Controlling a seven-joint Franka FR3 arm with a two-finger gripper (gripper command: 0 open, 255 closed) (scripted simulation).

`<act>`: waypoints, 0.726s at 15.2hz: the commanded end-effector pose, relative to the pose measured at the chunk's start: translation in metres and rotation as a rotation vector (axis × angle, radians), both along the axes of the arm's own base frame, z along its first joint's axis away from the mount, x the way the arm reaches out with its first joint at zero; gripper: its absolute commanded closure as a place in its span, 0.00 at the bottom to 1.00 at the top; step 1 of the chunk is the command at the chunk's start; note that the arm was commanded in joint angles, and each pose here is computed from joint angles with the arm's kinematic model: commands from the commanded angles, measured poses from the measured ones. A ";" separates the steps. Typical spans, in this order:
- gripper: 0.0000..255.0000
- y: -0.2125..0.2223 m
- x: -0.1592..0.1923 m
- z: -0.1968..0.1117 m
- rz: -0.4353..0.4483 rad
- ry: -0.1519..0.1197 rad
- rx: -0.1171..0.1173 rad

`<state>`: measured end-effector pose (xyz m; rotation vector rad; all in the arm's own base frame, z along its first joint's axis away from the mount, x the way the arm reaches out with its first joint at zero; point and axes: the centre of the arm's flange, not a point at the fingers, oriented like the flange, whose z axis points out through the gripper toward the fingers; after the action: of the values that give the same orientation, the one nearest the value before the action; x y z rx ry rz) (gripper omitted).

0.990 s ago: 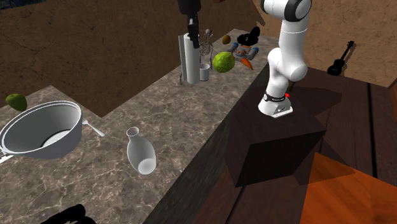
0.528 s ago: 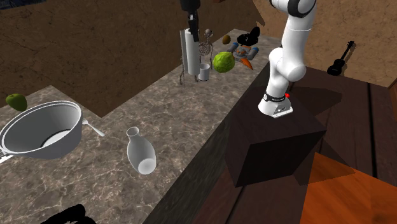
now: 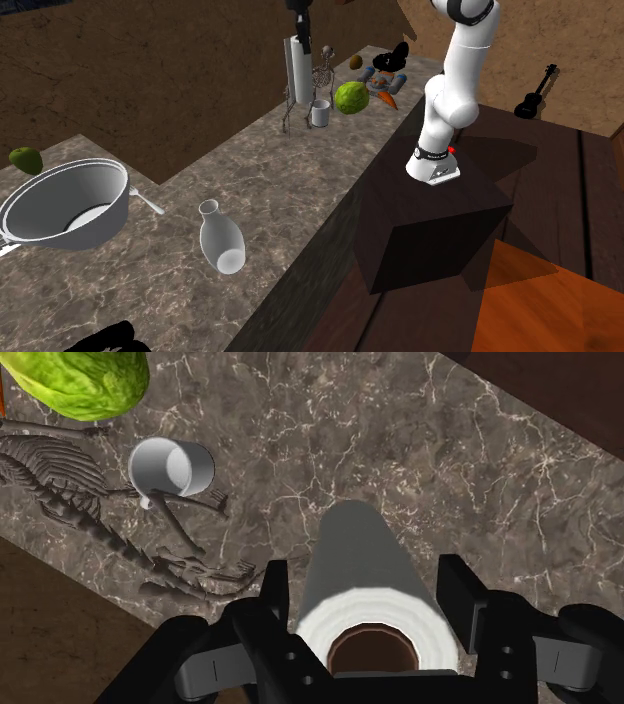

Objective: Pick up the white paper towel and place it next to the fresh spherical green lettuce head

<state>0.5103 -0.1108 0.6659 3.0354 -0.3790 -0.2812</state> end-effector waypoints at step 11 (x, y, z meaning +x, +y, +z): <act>1.00 -0.155 -0.025 -0.016 0.002 0.000 0.000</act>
<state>0.4865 -0.2519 0.6542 3.0359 -0.3792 -0.2819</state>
